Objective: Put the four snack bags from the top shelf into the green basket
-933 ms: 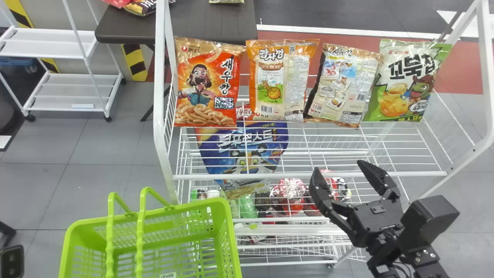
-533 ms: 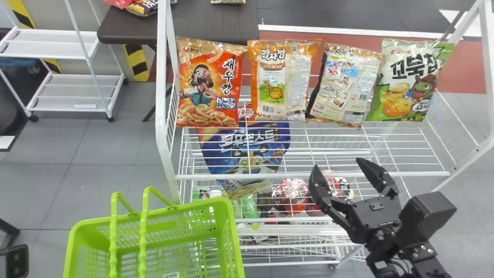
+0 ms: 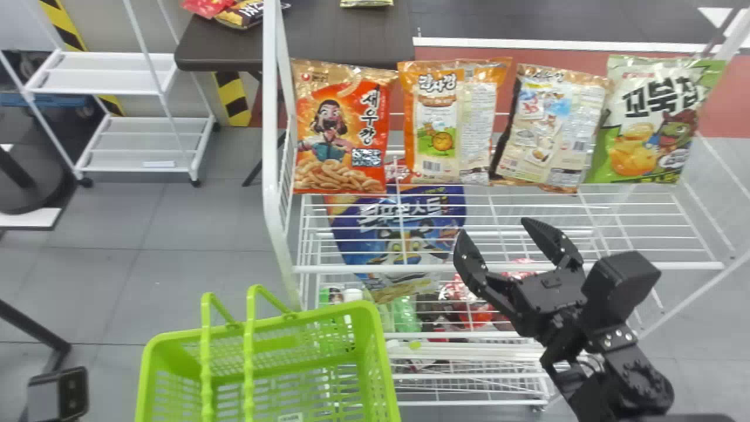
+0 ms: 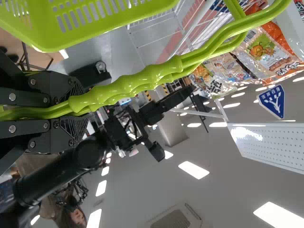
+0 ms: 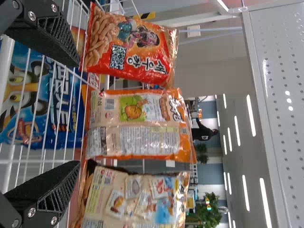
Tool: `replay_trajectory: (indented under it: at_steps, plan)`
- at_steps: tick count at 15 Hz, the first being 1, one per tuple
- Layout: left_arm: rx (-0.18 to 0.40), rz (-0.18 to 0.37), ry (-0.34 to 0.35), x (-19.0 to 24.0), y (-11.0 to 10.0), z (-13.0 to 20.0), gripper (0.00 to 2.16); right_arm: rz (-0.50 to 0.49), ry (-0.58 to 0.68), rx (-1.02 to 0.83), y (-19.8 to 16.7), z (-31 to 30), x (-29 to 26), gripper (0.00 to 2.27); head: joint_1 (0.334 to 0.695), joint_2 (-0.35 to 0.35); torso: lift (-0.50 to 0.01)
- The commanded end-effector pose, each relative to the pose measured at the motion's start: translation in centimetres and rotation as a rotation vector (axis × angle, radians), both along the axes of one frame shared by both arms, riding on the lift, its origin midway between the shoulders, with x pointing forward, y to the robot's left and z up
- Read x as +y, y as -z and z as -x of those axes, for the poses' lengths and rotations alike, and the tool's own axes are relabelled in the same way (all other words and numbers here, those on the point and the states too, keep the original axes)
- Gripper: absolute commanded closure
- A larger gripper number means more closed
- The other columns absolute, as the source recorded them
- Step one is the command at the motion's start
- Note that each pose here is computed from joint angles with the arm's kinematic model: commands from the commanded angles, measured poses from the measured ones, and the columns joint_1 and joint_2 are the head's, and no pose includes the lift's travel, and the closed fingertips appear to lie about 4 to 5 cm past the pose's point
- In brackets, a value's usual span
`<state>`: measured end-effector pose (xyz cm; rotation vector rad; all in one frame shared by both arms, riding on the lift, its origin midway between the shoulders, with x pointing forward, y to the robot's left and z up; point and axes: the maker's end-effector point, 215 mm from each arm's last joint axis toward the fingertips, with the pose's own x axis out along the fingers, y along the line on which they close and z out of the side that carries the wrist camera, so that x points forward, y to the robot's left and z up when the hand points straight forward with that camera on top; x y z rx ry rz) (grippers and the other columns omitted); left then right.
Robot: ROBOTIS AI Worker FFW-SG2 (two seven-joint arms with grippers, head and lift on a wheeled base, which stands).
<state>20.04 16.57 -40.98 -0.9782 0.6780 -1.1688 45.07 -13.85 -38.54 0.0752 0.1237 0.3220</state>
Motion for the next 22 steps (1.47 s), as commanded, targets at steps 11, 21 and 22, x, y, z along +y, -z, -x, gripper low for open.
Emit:
replay_trajectory:
  at_steps: [11, 21, 22]
  plan:
    - [-0.005, 0.009, 0.008, 0.0, -0.1, -0.3, 2.15, -0.086, -0.210, 0.083, 0.8, -14.2, 11.9, 0.08, 0.695, 0.194, 0.000]
    - [-0.004, 0.013, 0.005, 0.2, 0.2, -0.8, 2.15, -0.107, -0.390, 0.148, 2.2, -18.0, 14.2, 0.88, 0.695, 0.227, 0.000]
    - [-0.004, 0.013, 0.005, 0.2, 0.2, -0.8, 2.15, -0.107, -0.401, 0.144, 2.0, -18.1, 14.4, 1.27, 0.695, 0.229, 0.000]
